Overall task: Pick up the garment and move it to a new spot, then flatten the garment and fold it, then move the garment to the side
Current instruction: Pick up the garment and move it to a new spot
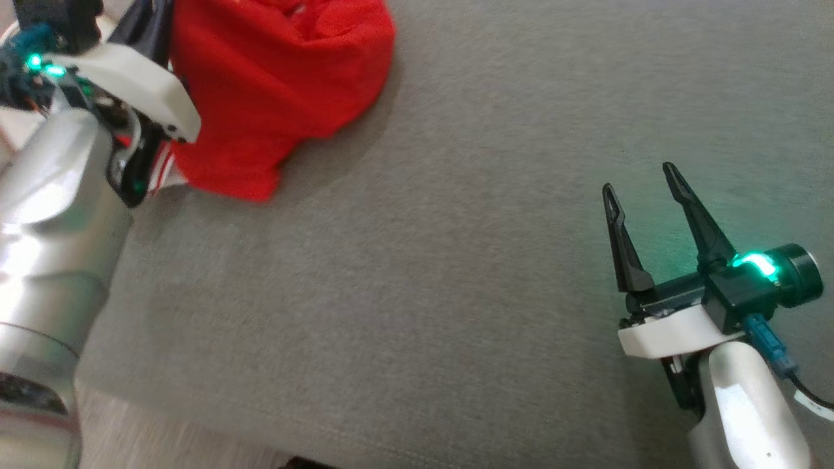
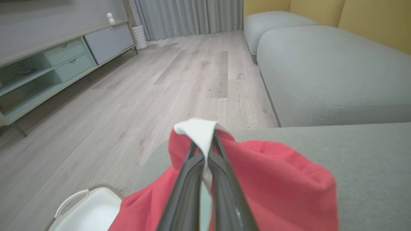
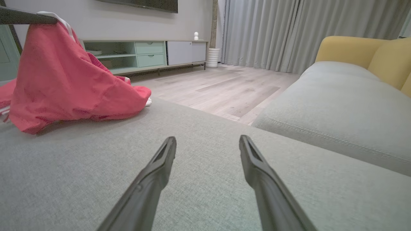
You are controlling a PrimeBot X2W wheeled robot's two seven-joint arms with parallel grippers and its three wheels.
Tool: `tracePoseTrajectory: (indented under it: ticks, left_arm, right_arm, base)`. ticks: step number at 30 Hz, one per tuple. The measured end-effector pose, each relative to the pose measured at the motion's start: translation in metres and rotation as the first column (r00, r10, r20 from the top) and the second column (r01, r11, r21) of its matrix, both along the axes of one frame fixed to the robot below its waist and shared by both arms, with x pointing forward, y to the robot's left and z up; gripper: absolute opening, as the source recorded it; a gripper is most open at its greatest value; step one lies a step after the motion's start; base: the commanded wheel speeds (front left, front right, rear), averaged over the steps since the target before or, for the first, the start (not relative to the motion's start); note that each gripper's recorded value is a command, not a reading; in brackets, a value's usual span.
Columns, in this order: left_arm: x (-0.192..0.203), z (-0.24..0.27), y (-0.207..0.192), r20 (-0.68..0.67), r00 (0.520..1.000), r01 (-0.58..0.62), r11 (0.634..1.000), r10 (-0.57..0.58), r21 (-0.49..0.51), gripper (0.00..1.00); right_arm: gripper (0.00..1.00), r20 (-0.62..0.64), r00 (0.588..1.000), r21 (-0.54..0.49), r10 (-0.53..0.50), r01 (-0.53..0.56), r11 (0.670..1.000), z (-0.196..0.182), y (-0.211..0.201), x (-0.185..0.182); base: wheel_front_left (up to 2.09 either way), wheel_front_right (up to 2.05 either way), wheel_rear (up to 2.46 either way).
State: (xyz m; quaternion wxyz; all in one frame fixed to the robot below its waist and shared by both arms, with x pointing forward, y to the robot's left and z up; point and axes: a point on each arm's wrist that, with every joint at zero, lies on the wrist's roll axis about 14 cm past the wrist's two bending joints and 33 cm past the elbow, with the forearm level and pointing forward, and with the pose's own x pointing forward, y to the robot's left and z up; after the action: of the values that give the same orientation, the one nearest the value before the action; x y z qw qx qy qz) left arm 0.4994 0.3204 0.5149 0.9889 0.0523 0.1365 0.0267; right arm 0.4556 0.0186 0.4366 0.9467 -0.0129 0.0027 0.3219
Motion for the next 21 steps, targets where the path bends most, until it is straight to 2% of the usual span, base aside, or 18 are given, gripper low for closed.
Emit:
tracePoseTrajectory:
  ticks: [5,10,15,21]
  left_arm:
    - [0.029,0.056,-0.052,0.12,0.976,0.178,0.982,-0.184,0.056,0.0]
    - [0.046,0.096,-0.12,0.171,0.913,0.355,0.928,-0.371,0.113,0.0]
    - [0.055,0.132,-0.197,0.214,0.819,0.514,0.847,-0.532,0.135,0.0]
    - [0.051,0.181,-0.291,0.303,0.657,0.668,0.72,-0.69,0.188,0.0]
  right_arm:
    - [1.0,0.042,0.993,0.029,-0.113,0.112,0.993,0.03,-0.034,-0.003]
    - [1.0,0.05,0.971,0.066,-0.235,0.232,0.971,0.051,-0.079,-0.021]
    - [1.0,0.058,0.928,0.092,-0.369,0.363,0.927,0.066,-0.129,-0.046]
    - [1.0,0.083,0.862,0.132,-0.5,0.487,0.863,0.086,-0.177,-0.072]
  base:
    - [0.0,0.0,0.0]
    - [0.0,0.0,0.0]
    - [0.0,0.0,0.0]
    - [0.0,0.0,0.0]
